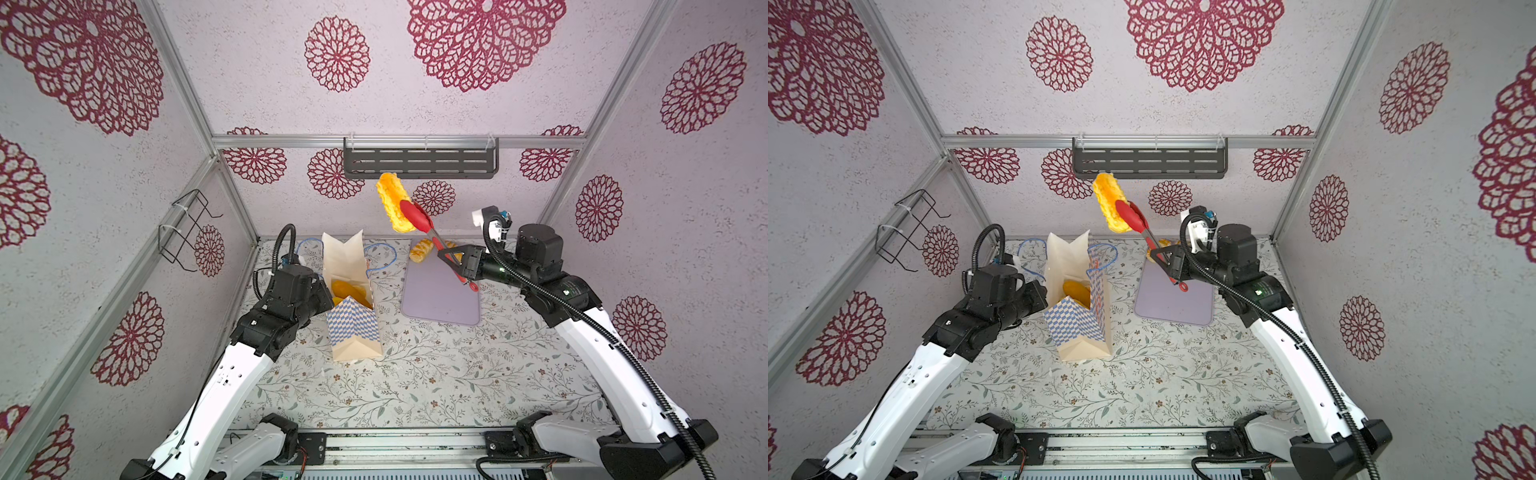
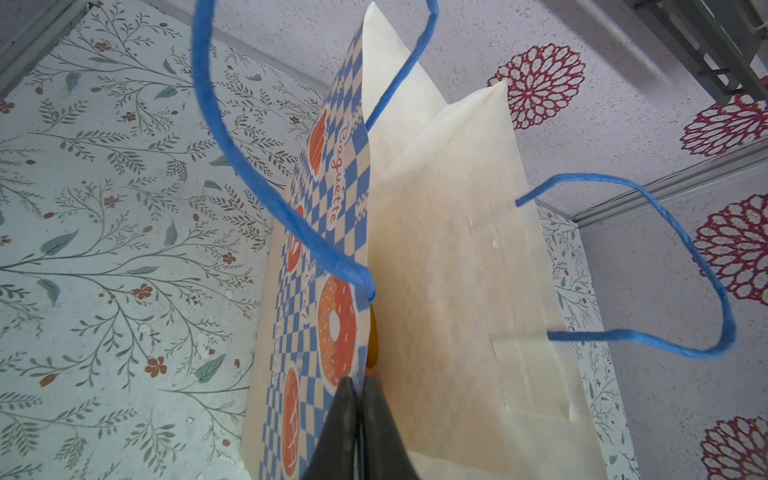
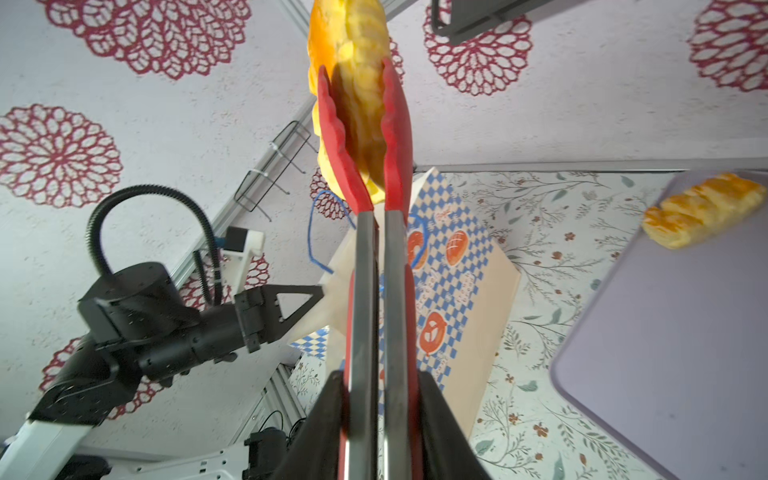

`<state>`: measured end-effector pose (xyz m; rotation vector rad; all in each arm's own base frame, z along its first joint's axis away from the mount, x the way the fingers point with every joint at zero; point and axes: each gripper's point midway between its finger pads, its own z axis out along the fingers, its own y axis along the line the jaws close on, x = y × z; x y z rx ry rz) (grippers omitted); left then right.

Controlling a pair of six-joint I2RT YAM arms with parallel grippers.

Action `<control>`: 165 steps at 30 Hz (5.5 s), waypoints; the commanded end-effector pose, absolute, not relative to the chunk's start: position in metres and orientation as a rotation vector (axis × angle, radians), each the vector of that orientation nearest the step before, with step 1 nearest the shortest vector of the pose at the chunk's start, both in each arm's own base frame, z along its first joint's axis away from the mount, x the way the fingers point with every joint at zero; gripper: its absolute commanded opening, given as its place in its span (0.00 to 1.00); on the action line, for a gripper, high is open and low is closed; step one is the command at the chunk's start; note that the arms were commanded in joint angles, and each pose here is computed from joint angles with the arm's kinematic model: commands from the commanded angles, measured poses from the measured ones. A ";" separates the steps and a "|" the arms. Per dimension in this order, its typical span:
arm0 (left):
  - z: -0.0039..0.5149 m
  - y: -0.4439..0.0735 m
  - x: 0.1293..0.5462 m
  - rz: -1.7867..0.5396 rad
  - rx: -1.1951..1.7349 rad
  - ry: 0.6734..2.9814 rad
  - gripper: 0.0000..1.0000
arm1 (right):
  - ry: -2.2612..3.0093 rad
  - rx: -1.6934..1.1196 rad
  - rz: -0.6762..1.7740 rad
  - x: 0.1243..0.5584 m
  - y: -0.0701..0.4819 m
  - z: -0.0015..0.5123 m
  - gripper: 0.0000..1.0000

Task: Place the fake bread into the paper bag
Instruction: 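Lift the ridged pastry in the tongs and carry it toward the bag, then open the tongs over the bag mouth to drop the pastry, then move the open tongs back to the yellow bun on the tray, then lower the tongs around the yellow bun and squeeze it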

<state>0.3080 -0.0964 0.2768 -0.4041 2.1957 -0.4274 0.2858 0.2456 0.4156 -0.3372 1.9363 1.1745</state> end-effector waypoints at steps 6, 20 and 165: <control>0.291 -0.097 0.310 -0.474 -0.427 2.142 0.08 | 1.898 -0.386 1.113 0.265 0.286 0.426 0.29; 0.289 -0.096 0.309 -0.476 -0.430 2.139 0.08 | 2.047 -0.453 0.956 0.248 0.326 0.384 0.32; 0.293 -0.087 0.296 -0.453 -0.429 2.126 0.17 | 2.450 0.327 1.010 0.521 0.218 0.132 0.55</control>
